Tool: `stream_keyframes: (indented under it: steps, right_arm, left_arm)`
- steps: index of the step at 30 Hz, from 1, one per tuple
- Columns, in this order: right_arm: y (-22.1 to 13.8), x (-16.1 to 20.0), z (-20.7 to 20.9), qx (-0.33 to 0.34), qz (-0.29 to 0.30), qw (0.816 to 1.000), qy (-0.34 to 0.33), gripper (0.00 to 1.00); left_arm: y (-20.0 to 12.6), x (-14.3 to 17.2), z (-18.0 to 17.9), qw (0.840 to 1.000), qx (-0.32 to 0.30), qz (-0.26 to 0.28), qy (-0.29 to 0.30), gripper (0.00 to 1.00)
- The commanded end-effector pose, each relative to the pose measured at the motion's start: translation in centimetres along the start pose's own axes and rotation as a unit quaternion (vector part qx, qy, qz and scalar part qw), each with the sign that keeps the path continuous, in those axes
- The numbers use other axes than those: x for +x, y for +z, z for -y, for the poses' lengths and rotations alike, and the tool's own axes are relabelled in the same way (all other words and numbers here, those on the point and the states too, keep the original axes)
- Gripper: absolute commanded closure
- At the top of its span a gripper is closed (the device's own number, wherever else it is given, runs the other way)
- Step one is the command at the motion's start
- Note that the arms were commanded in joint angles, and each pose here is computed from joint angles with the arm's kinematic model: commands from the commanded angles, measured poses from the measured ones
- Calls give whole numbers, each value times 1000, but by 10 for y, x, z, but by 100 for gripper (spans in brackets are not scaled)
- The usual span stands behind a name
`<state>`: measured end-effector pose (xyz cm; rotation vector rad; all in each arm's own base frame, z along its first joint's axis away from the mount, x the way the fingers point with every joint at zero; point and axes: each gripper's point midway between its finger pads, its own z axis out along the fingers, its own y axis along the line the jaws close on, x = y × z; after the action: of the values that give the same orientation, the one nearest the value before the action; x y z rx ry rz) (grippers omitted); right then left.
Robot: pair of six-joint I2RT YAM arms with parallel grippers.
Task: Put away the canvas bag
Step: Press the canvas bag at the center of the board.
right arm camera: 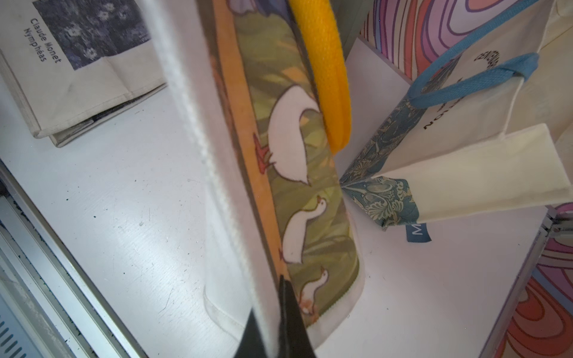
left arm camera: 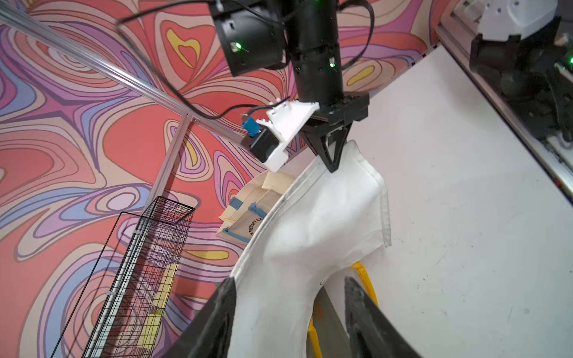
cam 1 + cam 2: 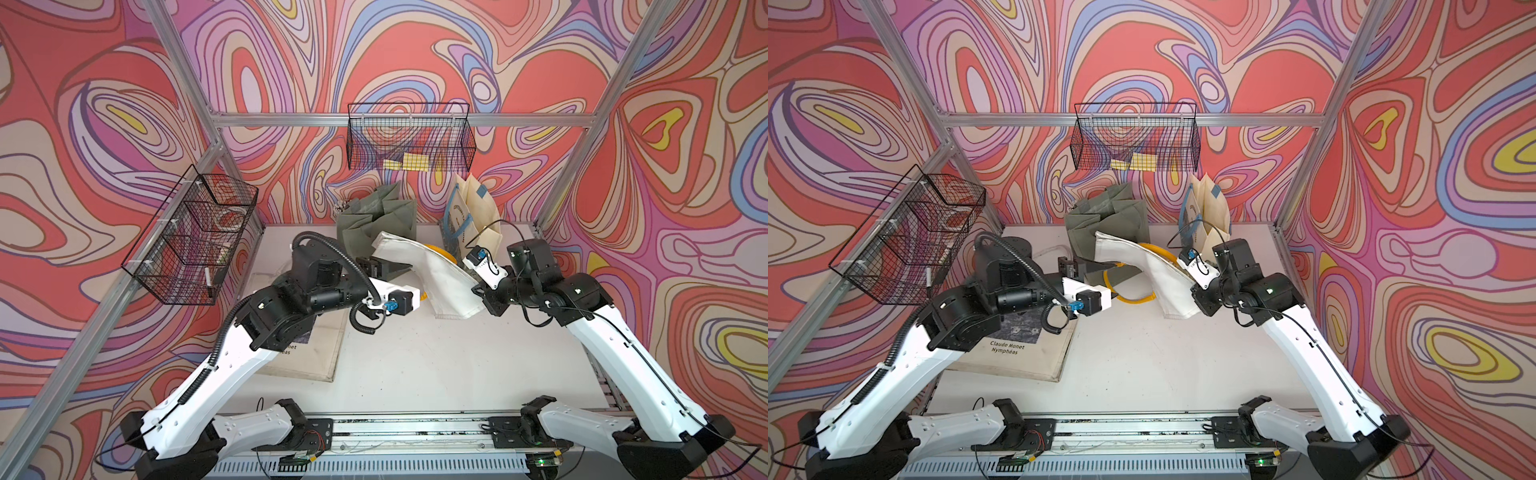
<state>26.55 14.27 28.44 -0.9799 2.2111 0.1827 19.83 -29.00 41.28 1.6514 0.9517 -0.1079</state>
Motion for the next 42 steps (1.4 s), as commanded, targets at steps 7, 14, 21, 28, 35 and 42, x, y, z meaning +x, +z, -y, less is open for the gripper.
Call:
stream_keyframes:
  steps: [7,14,21,28,35,42]
  right_arm:
    - [-26,-2,8,29,-9,999,-22,100]
    - [-40,6,9,42,-18,999,-27,100]
    - [-42,2,8,34,-19,999,-23,100]
    - [-38,-3,2,16,-6,1000,-17,100]
    - [-38,-10,-3,1,15,1000,-10,100]
    - [-39,-16,-8,-10,36,999,-9,100]
  left_arm:
    - [65,11,-12,996,-1,-63,66,41]
    - [96,11,-28,997,-17,-68,34,41]
    - [116,17,-18,997,8,-75,17,49]
    - [127,33,-17,994,-8,-105,-1,61]
    - [138,43,-11,993,2,-119,-11,80]
    - [141,56,2,989,20,-143,-15,91]
